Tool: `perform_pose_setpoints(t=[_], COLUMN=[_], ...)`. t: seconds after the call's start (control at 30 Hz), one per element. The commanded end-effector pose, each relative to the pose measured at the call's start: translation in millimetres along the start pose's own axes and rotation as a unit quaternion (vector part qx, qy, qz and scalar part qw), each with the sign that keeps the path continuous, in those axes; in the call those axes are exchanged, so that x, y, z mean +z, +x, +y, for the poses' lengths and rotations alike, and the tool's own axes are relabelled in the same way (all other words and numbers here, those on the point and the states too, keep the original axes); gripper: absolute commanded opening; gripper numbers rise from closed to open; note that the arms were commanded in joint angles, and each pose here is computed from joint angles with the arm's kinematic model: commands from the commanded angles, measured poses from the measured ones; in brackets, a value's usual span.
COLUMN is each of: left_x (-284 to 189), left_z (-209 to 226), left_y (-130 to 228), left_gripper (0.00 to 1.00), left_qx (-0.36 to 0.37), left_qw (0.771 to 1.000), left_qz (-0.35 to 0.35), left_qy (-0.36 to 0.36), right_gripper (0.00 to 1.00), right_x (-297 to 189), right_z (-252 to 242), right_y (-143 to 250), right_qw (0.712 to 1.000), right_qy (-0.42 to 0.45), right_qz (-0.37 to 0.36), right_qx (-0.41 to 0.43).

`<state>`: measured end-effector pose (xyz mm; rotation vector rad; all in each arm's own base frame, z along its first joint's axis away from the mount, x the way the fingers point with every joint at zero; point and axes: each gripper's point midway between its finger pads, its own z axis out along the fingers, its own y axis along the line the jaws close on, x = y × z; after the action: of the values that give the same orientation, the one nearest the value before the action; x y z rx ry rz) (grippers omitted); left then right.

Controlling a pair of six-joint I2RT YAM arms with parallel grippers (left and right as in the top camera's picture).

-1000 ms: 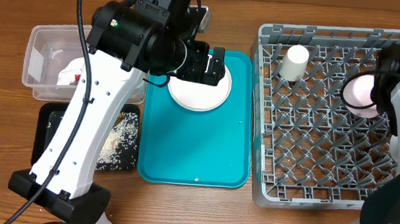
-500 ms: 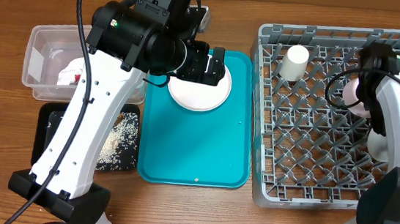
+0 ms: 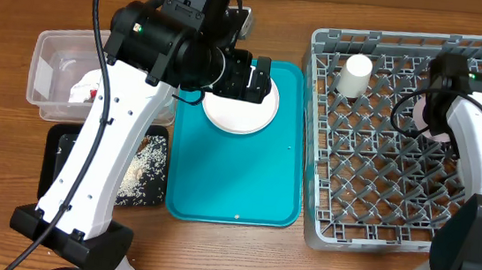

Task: Sort waste into correct bins and load items into the dishwasher
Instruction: 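Lower the white bowl into the grey rack and open the right gripper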

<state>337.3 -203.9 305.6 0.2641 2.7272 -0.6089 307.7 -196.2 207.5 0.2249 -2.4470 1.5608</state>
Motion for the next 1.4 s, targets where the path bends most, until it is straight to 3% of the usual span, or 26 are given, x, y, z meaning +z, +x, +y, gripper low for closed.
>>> perform_pose_setpoints(t=[0.0,0.47,0.73,0.9,1.37], left_x=[-4,-4,-4,-4,-4], left_z=[1,1,1,1,1], left_y=[-2,-2,-2,-2,-2], left_gripper=[1.0,1.0,1.0,1.0,1.0], left_qx=[0.006,0.006,0.006,0.006,0.006], left_qw=[1.0,1.0,1.0,1.0,1.0], left_qz=[-0.007,-0.007,-0.007,-0.007,-0.007], left_qy=[-0.005,-0.005,-0.005,-0.005,-0.005], right_gripper=[0.04,0.04,0.04,0.04,0.04], right_x=[-1,-31,-38,-36,-29], right_z=[-19,29,31,-4,10], right_y=[4,-22,-23,-23,-18], right_qw=[0.998,0.996,0.997,0.997,0.993], right_qy=[0.055,-0.043,-0.04,0.054,0.058], right_qz=[0.017,-0.058,-0.064,-0.047,-0.031], right_qx=[-0.023,-0.044,-0.033,-0.004,-0.102])
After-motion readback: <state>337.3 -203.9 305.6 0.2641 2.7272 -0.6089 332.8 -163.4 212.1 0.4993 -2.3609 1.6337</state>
